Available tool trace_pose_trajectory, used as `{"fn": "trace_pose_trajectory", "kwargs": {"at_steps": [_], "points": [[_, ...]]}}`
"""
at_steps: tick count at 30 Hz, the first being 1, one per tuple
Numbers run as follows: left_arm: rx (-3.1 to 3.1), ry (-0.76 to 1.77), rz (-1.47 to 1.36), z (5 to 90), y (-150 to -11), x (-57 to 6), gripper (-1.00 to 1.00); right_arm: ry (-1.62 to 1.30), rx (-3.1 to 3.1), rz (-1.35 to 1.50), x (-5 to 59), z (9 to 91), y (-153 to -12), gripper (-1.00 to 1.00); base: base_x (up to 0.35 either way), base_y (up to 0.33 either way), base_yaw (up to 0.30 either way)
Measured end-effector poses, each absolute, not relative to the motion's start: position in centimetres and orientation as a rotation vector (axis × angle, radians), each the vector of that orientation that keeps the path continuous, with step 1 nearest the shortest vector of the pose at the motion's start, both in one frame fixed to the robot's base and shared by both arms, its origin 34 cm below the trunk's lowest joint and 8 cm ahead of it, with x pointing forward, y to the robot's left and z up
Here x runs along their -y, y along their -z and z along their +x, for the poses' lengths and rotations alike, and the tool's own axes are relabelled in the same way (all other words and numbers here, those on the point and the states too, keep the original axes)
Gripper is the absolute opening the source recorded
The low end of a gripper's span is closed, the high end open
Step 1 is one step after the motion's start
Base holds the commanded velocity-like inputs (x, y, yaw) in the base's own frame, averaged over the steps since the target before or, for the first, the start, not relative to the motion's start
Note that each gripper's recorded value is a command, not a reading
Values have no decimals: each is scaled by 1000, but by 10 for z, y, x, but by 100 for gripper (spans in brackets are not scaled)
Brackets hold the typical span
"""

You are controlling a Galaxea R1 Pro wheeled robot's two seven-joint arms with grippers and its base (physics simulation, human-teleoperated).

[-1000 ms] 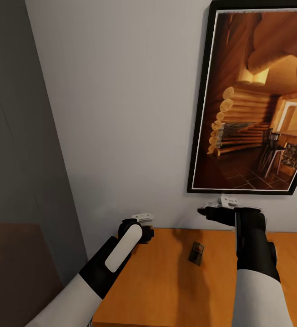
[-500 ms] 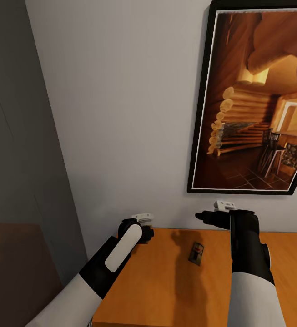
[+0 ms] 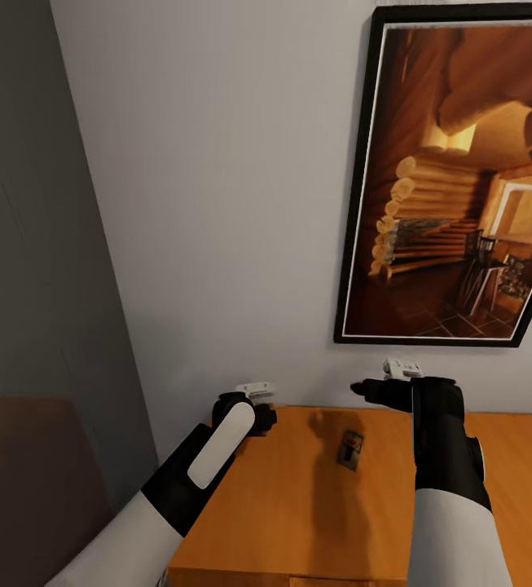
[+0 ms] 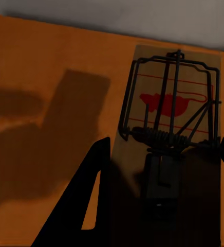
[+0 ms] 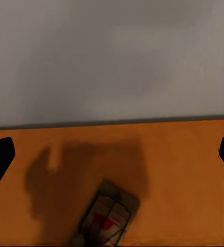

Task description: Take the four mousetraps from the cabinet in the bathroom and place them on the bathroom floor. Make sure all four end up on the same floor surface, and ensure that at least two of them are either under or directly next to the same bathroom sink.

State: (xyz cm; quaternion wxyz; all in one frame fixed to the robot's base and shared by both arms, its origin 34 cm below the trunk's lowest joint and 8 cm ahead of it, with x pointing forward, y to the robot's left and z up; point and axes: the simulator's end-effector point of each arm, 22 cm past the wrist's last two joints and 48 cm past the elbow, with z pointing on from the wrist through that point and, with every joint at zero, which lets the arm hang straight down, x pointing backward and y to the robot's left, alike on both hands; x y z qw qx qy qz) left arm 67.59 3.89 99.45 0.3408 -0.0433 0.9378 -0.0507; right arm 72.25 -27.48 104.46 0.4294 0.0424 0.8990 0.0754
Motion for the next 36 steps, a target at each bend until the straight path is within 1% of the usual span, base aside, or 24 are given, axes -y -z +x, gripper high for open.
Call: {"fn": "trace_pose_trajectory", "kwargs": {"at_steps": [17, 24, 36], "points": [[-2439, 133, -114, 676, -995, -39, -100, -194, -2244, 105, 274, 722, -1044, 100, -22, 0, 0], [-2440, 133, -113, 676, -995, -39, -100, -195, -2247, 104, 273, 722, -1043, 100, -167, 0, 0], [-2439, 132, -112, 676, -995, -39, -100, -198, -2251, 104, 272, 722, -1041, 100, -14, 0, 0]]}}
